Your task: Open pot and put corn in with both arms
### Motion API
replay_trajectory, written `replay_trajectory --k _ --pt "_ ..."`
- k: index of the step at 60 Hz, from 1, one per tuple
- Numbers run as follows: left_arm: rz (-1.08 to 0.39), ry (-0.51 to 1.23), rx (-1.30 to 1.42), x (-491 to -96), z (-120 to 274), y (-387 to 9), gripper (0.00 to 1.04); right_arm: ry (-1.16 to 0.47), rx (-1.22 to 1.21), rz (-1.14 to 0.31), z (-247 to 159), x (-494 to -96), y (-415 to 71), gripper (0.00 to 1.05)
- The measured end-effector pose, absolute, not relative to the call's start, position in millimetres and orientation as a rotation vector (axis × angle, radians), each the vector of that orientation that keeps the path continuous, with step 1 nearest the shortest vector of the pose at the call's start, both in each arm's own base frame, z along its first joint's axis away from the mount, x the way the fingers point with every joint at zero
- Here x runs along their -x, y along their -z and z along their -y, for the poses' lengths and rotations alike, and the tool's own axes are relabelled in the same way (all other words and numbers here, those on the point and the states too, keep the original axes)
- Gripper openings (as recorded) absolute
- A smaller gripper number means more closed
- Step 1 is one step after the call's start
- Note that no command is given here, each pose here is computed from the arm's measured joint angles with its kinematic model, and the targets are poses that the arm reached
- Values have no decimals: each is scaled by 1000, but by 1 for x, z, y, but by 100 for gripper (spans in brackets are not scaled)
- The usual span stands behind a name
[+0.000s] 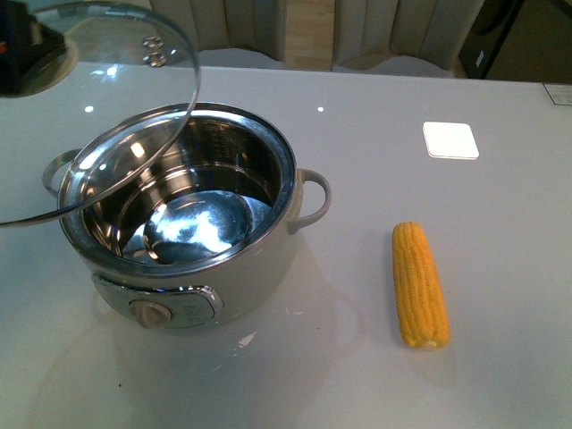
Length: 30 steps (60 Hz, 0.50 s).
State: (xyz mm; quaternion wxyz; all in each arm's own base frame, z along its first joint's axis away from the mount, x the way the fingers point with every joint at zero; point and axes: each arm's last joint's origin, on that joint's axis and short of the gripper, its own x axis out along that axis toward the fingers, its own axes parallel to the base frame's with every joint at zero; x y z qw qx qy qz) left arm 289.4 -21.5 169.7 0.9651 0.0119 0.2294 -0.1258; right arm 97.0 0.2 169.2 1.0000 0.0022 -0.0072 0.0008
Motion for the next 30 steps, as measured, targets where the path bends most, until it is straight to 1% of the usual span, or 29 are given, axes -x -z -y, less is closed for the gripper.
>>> replay_trajectory --k 12,30 --pt "-465 179 6 -274 -26 -160 51 -2 -4 14 0 -97 -169 96" --pt "-458 -25 37 -259 -104 -144 52 -2 -4 14 0 -97 -169 96"
